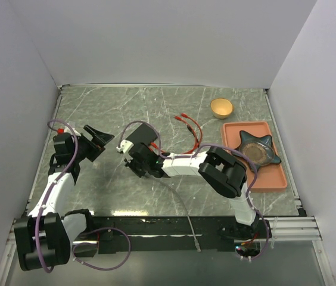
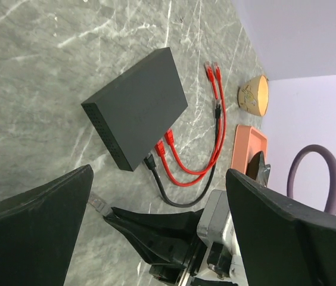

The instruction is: Insert the plug into the switch port

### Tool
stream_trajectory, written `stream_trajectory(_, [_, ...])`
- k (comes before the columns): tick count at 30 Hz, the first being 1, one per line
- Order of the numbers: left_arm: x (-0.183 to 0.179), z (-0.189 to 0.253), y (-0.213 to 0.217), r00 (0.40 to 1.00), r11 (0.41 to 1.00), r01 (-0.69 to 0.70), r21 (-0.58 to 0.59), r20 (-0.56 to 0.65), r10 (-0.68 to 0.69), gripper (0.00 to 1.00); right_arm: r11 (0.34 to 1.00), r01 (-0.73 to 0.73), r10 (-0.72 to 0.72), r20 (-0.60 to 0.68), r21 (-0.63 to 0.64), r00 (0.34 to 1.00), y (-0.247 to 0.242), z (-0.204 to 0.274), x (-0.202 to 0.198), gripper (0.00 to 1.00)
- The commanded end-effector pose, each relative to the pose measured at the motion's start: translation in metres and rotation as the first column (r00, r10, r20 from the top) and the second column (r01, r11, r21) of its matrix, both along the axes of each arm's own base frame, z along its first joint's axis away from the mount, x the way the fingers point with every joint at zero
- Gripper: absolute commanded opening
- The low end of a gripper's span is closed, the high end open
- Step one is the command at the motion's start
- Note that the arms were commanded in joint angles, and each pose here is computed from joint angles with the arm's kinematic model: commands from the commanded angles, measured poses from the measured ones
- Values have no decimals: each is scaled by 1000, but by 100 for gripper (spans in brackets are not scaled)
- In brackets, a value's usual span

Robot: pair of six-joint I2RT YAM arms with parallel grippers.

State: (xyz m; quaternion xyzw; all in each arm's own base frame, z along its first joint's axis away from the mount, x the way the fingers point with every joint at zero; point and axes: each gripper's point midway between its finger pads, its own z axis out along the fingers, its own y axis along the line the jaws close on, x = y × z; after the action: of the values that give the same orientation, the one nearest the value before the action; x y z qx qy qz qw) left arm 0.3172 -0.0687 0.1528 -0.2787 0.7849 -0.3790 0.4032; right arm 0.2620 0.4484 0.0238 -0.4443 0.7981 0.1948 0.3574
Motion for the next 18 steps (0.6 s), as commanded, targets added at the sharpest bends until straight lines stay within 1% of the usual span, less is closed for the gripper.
stream_trajectory(1, [0,10,-1,999,999,35,12,39,-36,99,999,24,-24,2,21,1000,-4,2,5,0])
stream_trajectory(2, [1,10,-2,998,999,41,10,39,-41,99,999,40,-41,18,25,999,-7,7,9,0])
stream_trajectory(3, [0,10,-3,998,999,48,6,39,-48,99,998,49,-51,39,49,998,-8,22,11,0])
stream_trajectory(4, [0,8,-4,998,999,51,2,37,-51,99,998,53,-55,48,46,997,-13,24,10,0])
stream_trajectory(5, [1,8,-4,998,999,49,0,35,-49,99,995,79,-85,88,68,993,-17,42,16,0])
stream_trajectory(7, [1,9,-6,998,999,52,-6,33,-52,98,993,101,-109,124,69,986,-25,51,18,0])
stream_trajectory(8, [2,9,-8,998,998,58,-10,33,-58,98,989,115,-128,151,89,980,-28,66,20,0])
stream_trajectory(9, [1,10,-13,997,997,74,-13,34,-73,97,985,155,-168,192,81,967,-37,73,28,0])
stream_trajectory(11, [4,12,-19,996,996,88,-21,36,-88,97,980,174,-192,240,95,952,-43,89,28,0])
stream_trajectory(12, [3,13,-27,993,993,112,-25,40,-111,97,975,208,-223,289,82,931,-51,94,34,0])
stream_trajectory(15, [6,16,-41,988,987,150,-52,51,-147,96,969,237,-248,360,75,899,-58,106,33,0])
stream_trajectory(16, [7,19,-45,986,986,158,-57,55,-155,96,963,262,-265,396,62,879,-64,109,36,0])
stream_trajectory(18, [8,19,-55,983,982,179,-59,55,-176,95,966,254,-252,432,55,866,-62,115,31,0])
